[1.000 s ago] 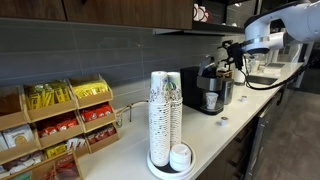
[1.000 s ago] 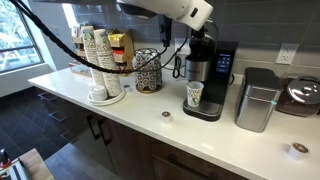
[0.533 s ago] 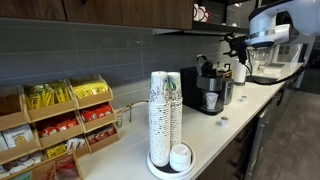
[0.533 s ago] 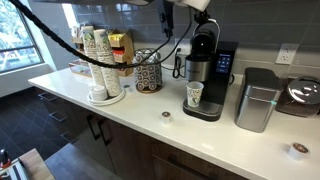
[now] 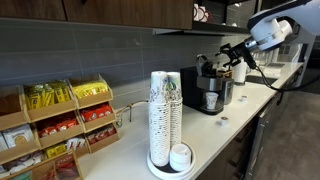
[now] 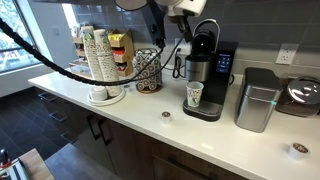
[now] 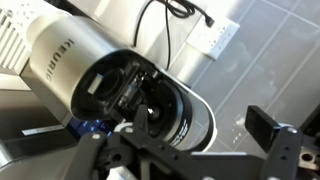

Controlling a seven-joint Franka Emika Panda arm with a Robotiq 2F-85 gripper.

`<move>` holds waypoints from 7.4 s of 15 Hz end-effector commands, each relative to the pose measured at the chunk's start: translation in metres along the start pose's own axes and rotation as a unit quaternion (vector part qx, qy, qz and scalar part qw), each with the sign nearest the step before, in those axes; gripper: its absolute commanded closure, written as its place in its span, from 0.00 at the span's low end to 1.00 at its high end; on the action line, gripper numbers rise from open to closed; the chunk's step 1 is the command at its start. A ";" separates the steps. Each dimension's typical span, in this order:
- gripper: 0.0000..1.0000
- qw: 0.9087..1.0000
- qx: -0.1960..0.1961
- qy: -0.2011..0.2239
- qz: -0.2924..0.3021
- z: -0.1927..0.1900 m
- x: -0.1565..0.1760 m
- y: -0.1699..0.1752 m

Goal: Open the lid of the coffee machine and place the pod inside

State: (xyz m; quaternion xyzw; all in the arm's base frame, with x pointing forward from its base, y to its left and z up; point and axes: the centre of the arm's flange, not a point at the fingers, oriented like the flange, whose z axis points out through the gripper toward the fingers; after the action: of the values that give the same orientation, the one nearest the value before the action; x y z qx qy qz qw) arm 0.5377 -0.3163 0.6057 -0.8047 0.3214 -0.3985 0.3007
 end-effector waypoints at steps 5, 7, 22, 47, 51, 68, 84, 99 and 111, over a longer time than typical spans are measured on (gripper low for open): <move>0.00 0.996 -0.036 -0.066 -0.049 0.001 -0.017 -0.003; 0.00 0.989 -0.070 -0.106 -0.079 0.005 -0.023 -0.005; 0.00 0.895 -0.132 -0.393 -0.166 0.064 -0.115 0.014; 0.00 0.855 -0.325 -0.345 -0.209 0.140 -0.140 0.102; 0.00 0.843 -0.336 -0.354 -0.226 0.162 -0.152 0.130; 0.00 0.829 -0.352 -0.355 -0.251 0.192 -0.166 0.159; 0.46 0.833 -0.357 -0.340 -0.253 0.187 -0.155 0.163; 0.71 0.813 -0.378 -0.302 -0.323 0.113 -0.114 0.078; 0.71 0.815 -0.373 -0.266 -0.356 0.088 -0.079 0.040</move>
State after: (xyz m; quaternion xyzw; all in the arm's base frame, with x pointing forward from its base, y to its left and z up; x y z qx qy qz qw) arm 0.5651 -0.2563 0.4586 -0.9904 0.0616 -0.0827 -0.0915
